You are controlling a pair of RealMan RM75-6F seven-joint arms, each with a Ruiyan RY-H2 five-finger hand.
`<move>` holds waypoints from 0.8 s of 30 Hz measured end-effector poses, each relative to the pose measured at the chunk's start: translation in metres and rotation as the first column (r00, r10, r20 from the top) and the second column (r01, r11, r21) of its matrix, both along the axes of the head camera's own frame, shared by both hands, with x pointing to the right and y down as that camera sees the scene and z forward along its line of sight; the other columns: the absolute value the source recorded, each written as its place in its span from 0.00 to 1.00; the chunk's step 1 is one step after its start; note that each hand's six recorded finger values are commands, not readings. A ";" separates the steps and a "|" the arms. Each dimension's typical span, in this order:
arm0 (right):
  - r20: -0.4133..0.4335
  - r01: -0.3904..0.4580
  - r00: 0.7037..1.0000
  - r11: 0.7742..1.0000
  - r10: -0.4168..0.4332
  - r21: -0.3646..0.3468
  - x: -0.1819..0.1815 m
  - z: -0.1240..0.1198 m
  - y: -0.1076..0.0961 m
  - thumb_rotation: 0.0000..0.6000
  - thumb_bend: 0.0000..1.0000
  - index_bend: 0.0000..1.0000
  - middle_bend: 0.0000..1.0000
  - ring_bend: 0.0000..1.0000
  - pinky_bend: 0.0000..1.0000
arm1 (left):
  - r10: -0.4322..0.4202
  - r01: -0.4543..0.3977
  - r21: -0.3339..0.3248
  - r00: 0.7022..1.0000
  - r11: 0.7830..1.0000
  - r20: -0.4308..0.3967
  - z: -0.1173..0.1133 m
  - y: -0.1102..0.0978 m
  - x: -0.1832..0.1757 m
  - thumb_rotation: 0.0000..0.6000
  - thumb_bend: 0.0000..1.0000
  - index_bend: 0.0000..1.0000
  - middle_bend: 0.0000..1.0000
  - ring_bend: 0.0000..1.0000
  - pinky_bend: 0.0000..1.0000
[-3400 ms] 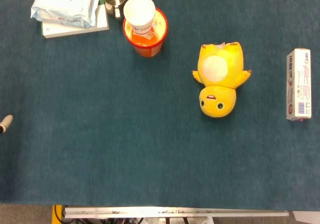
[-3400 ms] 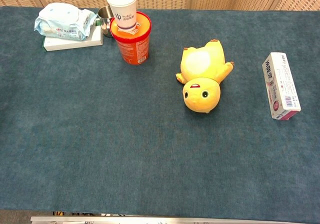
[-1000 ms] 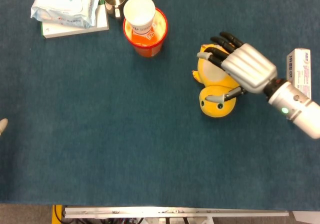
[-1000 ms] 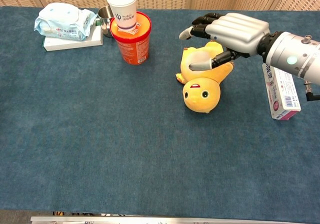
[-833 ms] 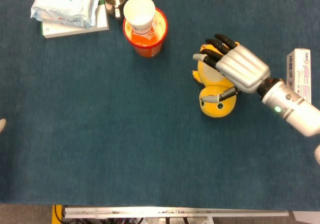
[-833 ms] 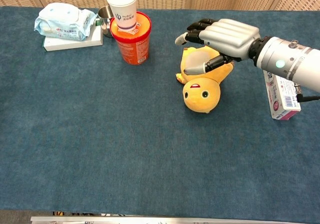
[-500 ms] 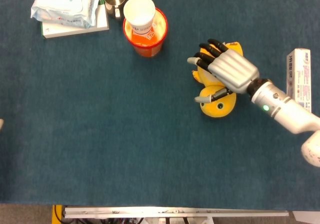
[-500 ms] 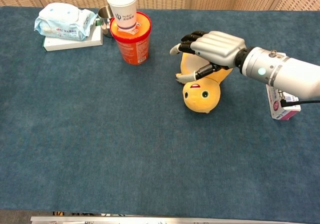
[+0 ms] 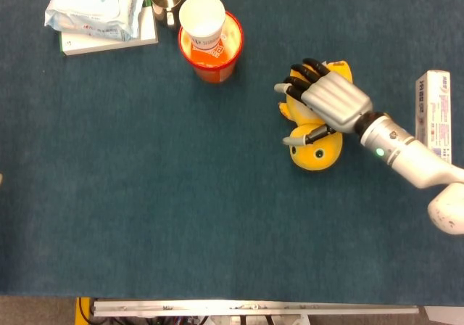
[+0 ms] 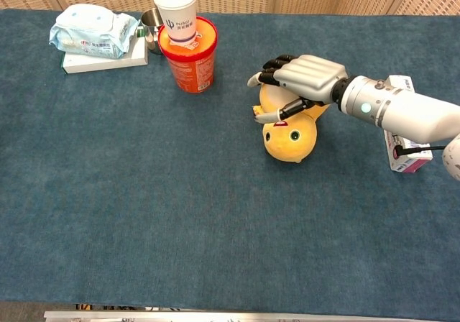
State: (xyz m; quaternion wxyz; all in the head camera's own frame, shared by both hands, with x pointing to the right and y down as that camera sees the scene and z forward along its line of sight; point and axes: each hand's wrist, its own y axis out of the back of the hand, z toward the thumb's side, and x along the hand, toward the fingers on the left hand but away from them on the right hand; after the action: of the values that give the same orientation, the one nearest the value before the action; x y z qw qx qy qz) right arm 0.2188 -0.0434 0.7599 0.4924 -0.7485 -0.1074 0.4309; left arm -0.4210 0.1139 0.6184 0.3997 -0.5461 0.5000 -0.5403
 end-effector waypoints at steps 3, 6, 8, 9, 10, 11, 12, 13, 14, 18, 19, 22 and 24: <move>-0.015 0.006 1.000 1.000 -0.006 0.001 0.001 0.004 0.000 0.06 0.00 0.17 0.18 0.00 0.00 | -0.001 0.001 -0.002 1.000 1.000 0.000 0.000 0.000 0.000 1.00 0.15 0.09 0.04 0.01 0.03; -0.033 0.011 0.999 1.000 -0.011 0.003 0.003 0.009 0.000 0.06 0.00 0.17 0.18 0.00 0.00 | -0.004 0.004 -0.002 1.000 1.000 0.000 0.001 0.000 -0.001 1.00 0.15 0.09 0.04 0.01 0.03; -0.042 0.012 0.999 1.000 -0.012 0.004 0.004 0.011 0.000 0.06 0.00 0.17 0.18 0.00 0.00 | -0.006 0.006 -0.001 1.000 1.000 0.000 0.001 0.001 -0.002 1.00 0.15 0.09 0.04 0.01 0.03; -0.045 0.012 0.999 1.000 -0.012 0.003 0.005 0.012 0.000 0.06 0.00 0.17 0.18 0.00 0.00 | -0.006 0.006 -0.001 1.000 1.000 0.000 0.001 0.001 -0.002 1.00 0.15 0.09 0.04 0.01 0.03; -0.047 0.011 0.999 1.000 -0.011 0.003 0.005 0.012 0.000 0.06 0.00 0.17 0.18 0.00 0.00 | -0.006 0.006 -0.001 1.000 1.000 -0.001 0.001 0.001 -0.002 1.00 0.15 0.09 0.04 0.01 0.03; -0.050 0.011 0.999 1.000 -0.011 0.005 0.007 0.012 0.000 0.06 0.00 0.17 0.18 0.00 0.00 | -0.006 0.006 -0.001 1.000 1.000 -0.001 0.000 0.001 -0.002 1.00 0.15 0.09 0.04 0.01 0.03; -0.053 0.011 0.999 1.000 -0.010 0.007 0.008 0.012 0.000 0.06 0.00 0.17 0.18 0.00 0.00 | -0.006 0.006 -0.001 1.000 1.000 -0.001 0.000 0.001 -0.002 1.00 0.15 0.08 0.04 0.01 0.03; -0.056 0.010 0.998 1.000 -0.009 0.009 0.010 0.012 0.000 0.06 0.00 0.17 0.18 0.00 0.00 | -0.006 0.006 -0.001 1.000 1.000 -0.001 0.000 0.001 -0.002 1.00 0.15 0.08 0.04 0.01 0.03; -0.059 0.008 0.998 1.000 -0.007 0.011 0.012 0.012 0.000 0.06 0.00 0.17 0.18 0.00 0.00 | -0.007 0.007 -0.001 1.000 1.000 -0.001 0.000 0.001 -0.003 1.00 0.15 0.08 0.04 0.01 0.03; -0.067 -0.003 0.998 1.000 0.005 0.020 0.022 0.009 -0.001 0.06 0.00 0.17 0.18 0.00 0.00 | -0.006 0.006 -0.001 1.000 1.000 -0.001 0.001 0.001 -0.003 1.00 0.15 0.08 0.04 0.01 0.03; -0.068 -0.006 0.998 1.000 0.008 0.023 0.024 0.008 -0.001 0.06 0.00 0.17 0.18 0.00 0.00 | -0.006 0.006 -0.001 1.000 1.000 -0.001 0.001 0.001 -0.002 1.00 0.15 0.08 0.04 0.01 0.03; -0.065 -0.014 0.998 0.999 0.016 0.037 0.030 0.002 -0.002 0.06 0.00 0.17 0.18 0.00 0.00 | -0.005 0.005 0.000 1.000 1.000 -0.002 0.001 0.000 -0.002 1.00 0.15 0.08 0.04 0.01 0.03; -0.058 -0.019 0.998 0.999 0.021 0.048 0.032 -0.003 -0.004 0.06 0.00 0.17 0.18 0.00 0.00 | -0.003 0.003 0.000 1.000 1.000 -0.002 0.001 0.000 -0.001 1.00 0.15 0.08 0.04 0.01 0.03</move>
State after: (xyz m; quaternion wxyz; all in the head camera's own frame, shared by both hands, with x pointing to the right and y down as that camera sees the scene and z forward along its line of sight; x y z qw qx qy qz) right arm 0.2503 -0.0470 0.7569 0.5086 -0.7227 -0.1107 0.4548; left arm -0.4222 0.1138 0.6195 0.3983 -0.5460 0.5013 -0.5403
